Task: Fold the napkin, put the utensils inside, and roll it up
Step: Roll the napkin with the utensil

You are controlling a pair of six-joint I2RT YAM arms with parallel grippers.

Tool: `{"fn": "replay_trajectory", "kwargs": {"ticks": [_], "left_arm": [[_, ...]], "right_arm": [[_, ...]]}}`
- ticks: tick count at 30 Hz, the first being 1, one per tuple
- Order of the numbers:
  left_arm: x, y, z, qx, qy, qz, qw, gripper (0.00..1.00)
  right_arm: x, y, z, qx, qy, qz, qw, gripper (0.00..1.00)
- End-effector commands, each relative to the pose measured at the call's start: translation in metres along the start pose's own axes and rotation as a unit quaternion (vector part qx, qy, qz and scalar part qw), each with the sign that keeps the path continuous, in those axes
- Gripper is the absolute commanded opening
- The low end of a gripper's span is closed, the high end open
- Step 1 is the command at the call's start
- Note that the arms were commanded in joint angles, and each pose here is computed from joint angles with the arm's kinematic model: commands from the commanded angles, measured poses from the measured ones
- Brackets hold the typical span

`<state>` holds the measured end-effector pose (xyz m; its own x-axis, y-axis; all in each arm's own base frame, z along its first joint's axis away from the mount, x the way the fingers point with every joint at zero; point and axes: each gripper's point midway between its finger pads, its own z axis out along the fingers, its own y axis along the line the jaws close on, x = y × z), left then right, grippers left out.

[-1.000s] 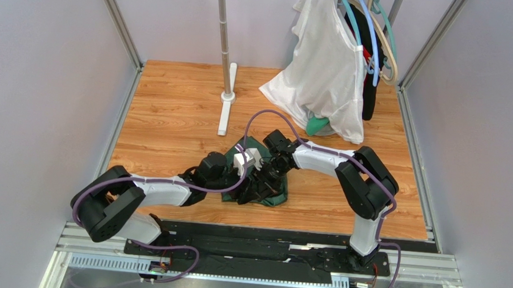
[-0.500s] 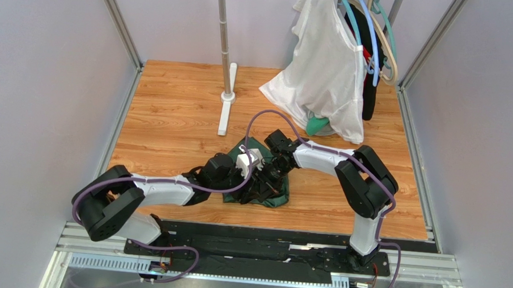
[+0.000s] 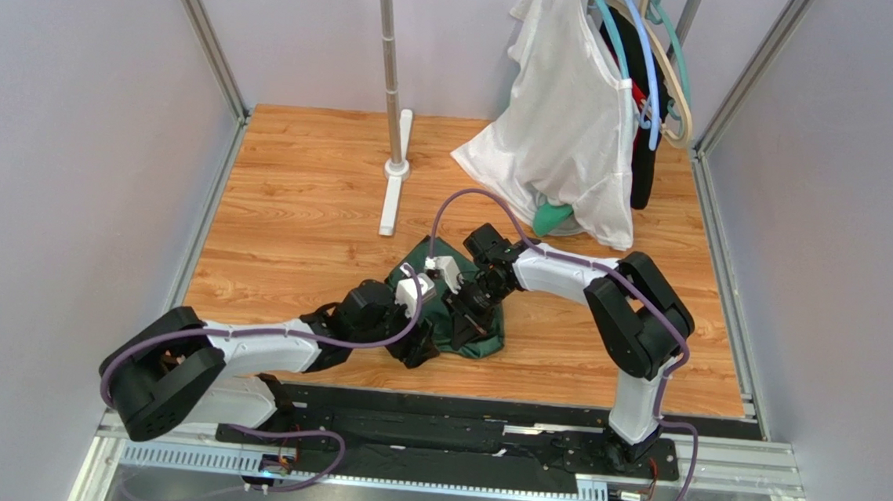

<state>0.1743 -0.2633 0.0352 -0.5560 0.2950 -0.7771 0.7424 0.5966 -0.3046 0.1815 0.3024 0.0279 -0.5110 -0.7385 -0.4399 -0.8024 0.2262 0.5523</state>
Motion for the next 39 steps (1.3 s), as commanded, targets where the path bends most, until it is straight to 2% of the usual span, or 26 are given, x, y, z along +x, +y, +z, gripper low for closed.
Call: {"fn": "replay_trajectory", "kwargs": {"ticks": [1, 13, 16, 20, 23, 30, 33, 39], "left_arm": [[-0.012, -0.006, 0.001, 0.012, -0.02, 0.006, 1.0, 0.74], [-0.03, -0.014, 0.016, 0.041, -0.016, 0.063, 0.997, 0.74], [-0.022, -0.012, 0.018, 0.038, 0.004, 0.055, 0.998, 0.71], [-0.014, -0.02, 0.013, 0.046, 0.014, 0.046, 0.998, 0.62], [-0.007, -0.02, 0.01, 0.038, 0.025, 0.032, 0.998, 0.6], [-0.005, -0.014, 0.014, 0.02, 0.034, 0.036, 0.999, 0.64], [0.002, -0.012, 0.016, 0.012, 0.052, 0.03, 0.998, 0.58], [0.016, -0.007, 0.015, -0.012, 0.079, 0.009, 0.997, 0.36]], "right_arm": [[0.002, -0.014, 0.002, 0.018, 0.006, -0.004, 1.0, 0.0], [0.003, -0.014, 0.002, 0.018, 0.006, -0.002, 1.0, 0.0], [0.002, -0.014, 0.002, 0.018, 0.005, -0.002, 1.0, 0.0], [0.002, -0.015, 0.002, 0.015, 0.005, 0.002, 1.0, 0.0], [0.002, -0.014, 0.001, 0.012, 0.004, 0.003, 1.0, 0.0], [0.003, -0.015, 0.003, 0.006, 0.007, 0.008, 1.0, 0.0], [0.003, -0.015, 0.003, 0.006, 0.007, 0.007, 1.0, 0.0], [0.003, -0.015, 0.003, 0.006, 0.007, 0.007, 1.0, 0.0]]}}
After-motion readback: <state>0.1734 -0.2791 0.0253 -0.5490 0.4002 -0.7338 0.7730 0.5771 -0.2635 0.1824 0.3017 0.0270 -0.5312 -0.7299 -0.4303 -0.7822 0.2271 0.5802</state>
